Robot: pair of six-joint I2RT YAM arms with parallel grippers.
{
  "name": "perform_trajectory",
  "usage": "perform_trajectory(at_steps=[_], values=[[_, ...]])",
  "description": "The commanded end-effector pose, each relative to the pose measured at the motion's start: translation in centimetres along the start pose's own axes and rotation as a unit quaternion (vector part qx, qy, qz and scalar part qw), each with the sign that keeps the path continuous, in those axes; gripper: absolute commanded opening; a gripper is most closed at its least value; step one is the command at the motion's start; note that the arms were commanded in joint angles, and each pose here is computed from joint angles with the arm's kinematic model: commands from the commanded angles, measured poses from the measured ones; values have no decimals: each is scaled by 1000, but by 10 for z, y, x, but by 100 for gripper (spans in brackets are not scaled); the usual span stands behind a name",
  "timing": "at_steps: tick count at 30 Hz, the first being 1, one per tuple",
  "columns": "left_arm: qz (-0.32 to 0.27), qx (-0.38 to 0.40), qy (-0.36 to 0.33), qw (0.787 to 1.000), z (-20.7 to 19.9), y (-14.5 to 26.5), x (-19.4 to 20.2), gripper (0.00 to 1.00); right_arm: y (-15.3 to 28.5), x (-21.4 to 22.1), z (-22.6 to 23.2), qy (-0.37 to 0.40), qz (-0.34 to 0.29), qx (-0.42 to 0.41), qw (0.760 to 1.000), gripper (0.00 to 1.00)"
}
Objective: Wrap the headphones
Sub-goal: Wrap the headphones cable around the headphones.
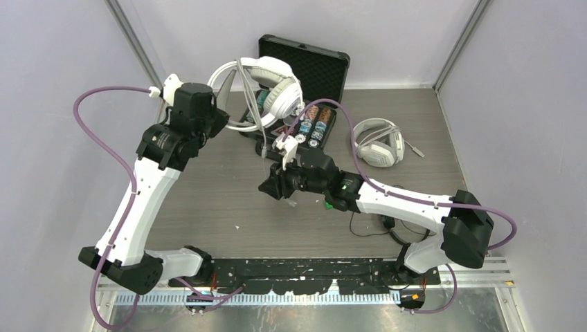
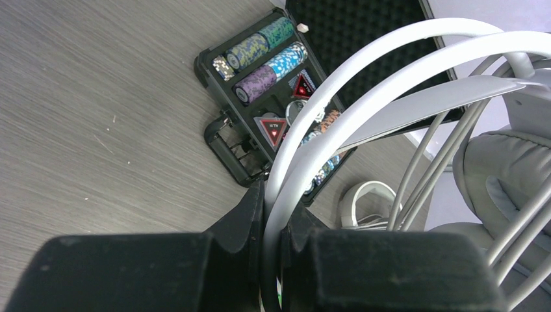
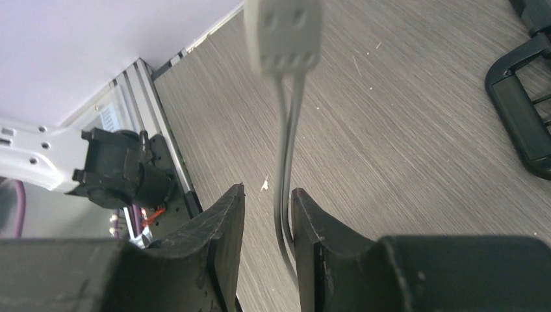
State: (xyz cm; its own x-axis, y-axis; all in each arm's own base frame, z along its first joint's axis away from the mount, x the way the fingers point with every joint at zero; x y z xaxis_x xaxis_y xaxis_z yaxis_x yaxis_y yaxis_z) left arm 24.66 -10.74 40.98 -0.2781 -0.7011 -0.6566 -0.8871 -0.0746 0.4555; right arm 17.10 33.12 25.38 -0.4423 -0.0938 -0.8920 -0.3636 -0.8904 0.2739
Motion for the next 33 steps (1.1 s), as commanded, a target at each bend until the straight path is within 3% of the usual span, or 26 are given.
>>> perform_trajectory(at_steps=[1,9,18,27,33], values=[[-47,96,88,990,-30,28,-34,0,5,-8,7,52,-46,-42,997,38],[-36,110,98,988,-34,34,-35,0,-4,14,-8,102,-77,-39,991,38],[-24,131,110,985,-40,43,-39,0,-18,10,-32,153,-130,31,979,42],[-26,136,98,986,-41,47,-42,0,6,14,-35,172,-173,24,970,56],[-27,134,88,987,-39,47,-41,0,34,18,-28,183,-189,-8,965,56]])
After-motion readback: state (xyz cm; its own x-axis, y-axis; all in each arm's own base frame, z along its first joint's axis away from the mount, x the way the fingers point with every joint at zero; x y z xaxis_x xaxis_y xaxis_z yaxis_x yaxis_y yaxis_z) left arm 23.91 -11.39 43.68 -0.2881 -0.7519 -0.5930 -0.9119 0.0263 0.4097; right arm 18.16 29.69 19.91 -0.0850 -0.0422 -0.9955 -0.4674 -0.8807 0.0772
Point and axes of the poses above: each gripper's point midway between its finger pads, its own y axis back along the fingers, its own z axis along the line the jaws close on, x = y × z, the point moved 9 cm from there along y, back along the fingers, and after that the axes turned 1 degree about y, right-handed, at the moved point
